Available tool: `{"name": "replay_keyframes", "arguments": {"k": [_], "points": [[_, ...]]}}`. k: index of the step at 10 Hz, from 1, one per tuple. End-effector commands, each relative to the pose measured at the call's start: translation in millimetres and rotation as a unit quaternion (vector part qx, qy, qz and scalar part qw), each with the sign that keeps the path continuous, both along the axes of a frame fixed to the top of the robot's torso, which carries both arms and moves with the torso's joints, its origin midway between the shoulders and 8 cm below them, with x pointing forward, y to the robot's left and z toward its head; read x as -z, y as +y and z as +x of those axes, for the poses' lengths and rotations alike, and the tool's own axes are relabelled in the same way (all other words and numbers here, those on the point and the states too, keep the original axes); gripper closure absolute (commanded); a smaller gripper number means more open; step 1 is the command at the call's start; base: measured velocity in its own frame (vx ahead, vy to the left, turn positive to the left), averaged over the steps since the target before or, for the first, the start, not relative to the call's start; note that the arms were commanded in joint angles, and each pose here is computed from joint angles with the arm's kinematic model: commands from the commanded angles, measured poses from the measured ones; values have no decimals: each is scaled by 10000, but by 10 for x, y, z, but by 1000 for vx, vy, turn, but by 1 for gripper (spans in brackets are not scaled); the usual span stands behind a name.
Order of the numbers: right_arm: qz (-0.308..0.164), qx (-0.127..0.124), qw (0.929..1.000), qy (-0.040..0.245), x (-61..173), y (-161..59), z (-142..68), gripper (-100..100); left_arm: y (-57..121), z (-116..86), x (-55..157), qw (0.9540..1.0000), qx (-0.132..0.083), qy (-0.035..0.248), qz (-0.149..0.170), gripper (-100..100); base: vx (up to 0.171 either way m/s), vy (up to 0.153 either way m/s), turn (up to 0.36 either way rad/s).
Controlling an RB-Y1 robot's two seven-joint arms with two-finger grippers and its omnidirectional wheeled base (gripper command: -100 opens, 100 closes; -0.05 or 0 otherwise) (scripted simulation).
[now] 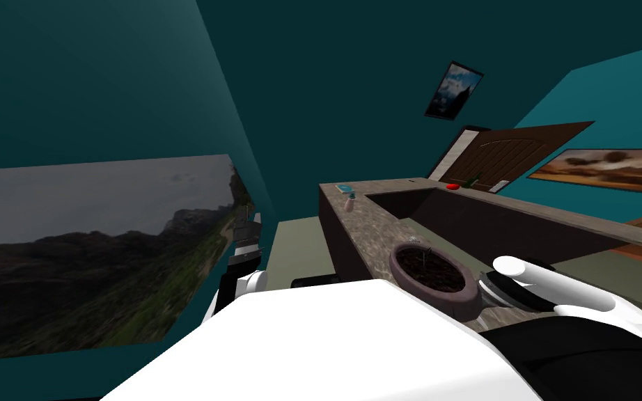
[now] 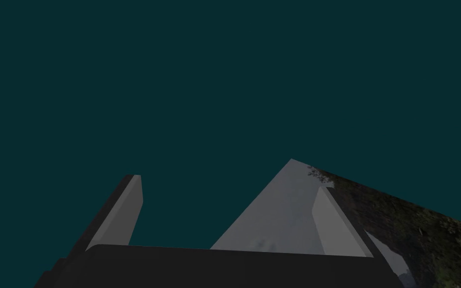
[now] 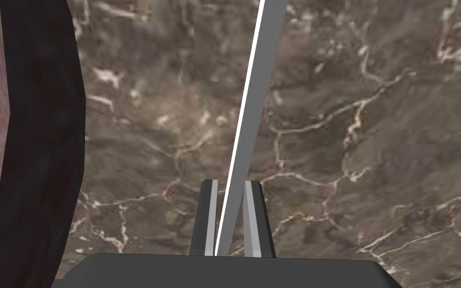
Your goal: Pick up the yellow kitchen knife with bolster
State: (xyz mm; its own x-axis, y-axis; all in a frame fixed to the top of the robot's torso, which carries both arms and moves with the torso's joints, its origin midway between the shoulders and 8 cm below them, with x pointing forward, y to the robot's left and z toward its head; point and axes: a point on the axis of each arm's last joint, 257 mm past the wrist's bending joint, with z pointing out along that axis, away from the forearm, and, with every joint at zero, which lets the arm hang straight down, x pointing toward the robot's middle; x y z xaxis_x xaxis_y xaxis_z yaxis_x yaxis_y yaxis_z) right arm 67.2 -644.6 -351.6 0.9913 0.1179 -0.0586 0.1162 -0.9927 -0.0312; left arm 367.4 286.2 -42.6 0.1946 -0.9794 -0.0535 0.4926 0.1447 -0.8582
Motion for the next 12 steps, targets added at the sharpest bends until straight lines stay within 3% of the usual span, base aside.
{"name": "replay_keyframes", "arguments": {"k": [1,2,3,5,6,8,9,11,12], "points": [[-51,-35,9999,113,-26,21,-129,100,0,0,0,10000,0,0,0,0,0,-16,23],[-50,-25,9999,142,-23,20,-162,100,0,0,0,10000,0,0,0,0,6,6,-19],[-17,239,9997,10,-81,69,-181,100,0,0,0,10000,0,0,-1,0,-8,-19,244],[-74,163,9997,194,-101,79,-370,100,0,0,0,10000,0,0,0,0,-7,-38,82],[-48,424,9991,58,-170,126,-378,100,0,0,0,10000,0,0,0,0,-16,-22,255],[-106,345,9990,259,-198,144,-576,100,0,0,0,10000,0,0,0,0,-9,-23,81],[-79,620,9980,127,-268,184,-586,100,0,0,0,10000,0,0,0,0,-13,-22,216],[-147,518,9980,335,-312,215,-779,100,0,0,0,10000,0,0,0,0,-14,-22,100],[-140,518,9982,261,-308,195,-689,100,0,0,0,10000,0,0,0,0,-2,-5,-19]]}}
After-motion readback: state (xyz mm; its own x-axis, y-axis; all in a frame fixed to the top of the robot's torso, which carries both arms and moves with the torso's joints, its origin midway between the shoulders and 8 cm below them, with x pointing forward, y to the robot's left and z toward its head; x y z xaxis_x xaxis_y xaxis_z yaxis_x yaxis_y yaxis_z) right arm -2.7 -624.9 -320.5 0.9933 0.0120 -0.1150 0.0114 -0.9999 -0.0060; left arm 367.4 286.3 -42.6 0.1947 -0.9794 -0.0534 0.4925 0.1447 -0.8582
